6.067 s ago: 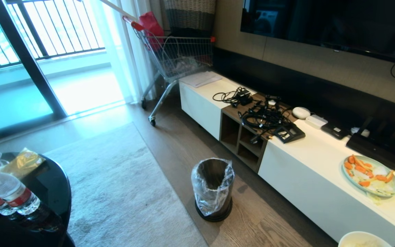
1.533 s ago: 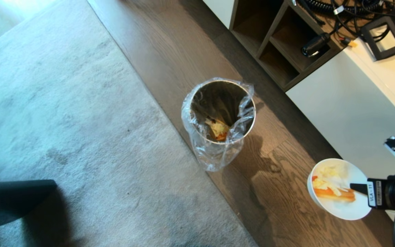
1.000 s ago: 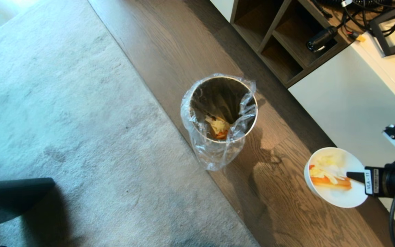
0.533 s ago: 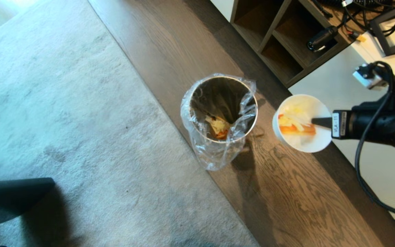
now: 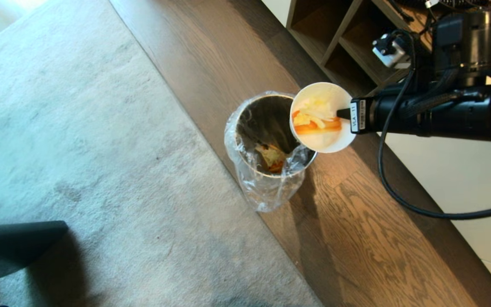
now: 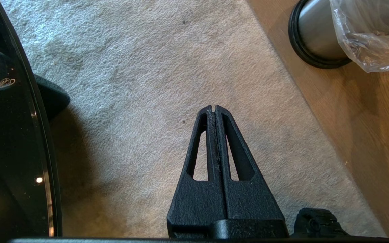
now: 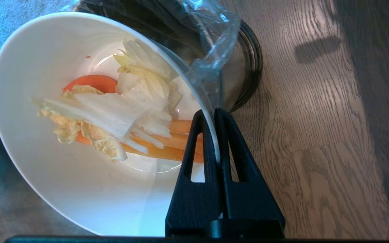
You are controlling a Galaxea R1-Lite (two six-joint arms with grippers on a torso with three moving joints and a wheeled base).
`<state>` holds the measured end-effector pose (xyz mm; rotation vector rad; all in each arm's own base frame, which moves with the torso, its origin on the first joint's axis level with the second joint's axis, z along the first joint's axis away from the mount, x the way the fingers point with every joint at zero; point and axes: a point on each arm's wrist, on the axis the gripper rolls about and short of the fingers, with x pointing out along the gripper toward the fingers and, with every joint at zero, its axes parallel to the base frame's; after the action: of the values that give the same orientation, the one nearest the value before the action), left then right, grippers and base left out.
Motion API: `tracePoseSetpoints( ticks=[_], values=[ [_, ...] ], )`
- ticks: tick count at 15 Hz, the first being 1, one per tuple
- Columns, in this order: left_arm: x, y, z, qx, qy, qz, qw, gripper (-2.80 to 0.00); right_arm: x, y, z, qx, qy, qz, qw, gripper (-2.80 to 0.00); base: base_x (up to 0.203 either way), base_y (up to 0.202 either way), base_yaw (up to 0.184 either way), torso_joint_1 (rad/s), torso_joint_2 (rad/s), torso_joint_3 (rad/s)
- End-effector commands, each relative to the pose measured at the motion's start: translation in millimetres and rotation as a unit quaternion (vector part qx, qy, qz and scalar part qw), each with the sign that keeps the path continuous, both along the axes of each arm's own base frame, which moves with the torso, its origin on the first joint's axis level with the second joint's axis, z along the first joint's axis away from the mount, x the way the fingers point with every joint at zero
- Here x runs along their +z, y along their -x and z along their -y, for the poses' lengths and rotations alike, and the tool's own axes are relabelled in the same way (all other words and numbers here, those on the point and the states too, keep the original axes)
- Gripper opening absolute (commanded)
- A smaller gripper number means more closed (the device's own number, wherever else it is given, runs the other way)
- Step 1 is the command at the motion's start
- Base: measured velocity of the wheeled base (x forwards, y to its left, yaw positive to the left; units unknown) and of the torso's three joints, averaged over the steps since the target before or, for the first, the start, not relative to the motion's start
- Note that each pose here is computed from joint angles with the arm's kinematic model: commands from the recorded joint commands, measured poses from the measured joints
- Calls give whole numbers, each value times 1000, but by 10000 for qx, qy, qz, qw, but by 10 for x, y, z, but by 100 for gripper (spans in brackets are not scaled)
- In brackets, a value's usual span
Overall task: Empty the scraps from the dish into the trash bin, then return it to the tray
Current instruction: Pour the leftover food from the bowl into the trash can
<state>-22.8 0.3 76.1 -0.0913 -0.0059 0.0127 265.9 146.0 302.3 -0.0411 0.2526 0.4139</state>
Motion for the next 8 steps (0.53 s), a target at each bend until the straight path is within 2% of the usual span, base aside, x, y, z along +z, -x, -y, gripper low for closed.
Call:
tracePoseSetpoints(
  ticks=[1, 5, 8],
  values=[
    [0, 0, 0, 4, 4, 4, 10000, -280, -23, 26, -196, 85, 61, 52, 9999, -280, 0, 0, 0, 0, 0, 0],
    [0, 0, 0, 4, 4, 4, 10000, -280, 9, -76, -333, -78, 338, 857, 9957, -280, 0, 0, 0, 0, 0, 0],
    [0, 0, 0, 4, 4, 4, 10000, -280, 84, -158, -387, -82, 559, 1776, 9825, -280, 0, 0, 0, 0, 0, 0]
  ],
)
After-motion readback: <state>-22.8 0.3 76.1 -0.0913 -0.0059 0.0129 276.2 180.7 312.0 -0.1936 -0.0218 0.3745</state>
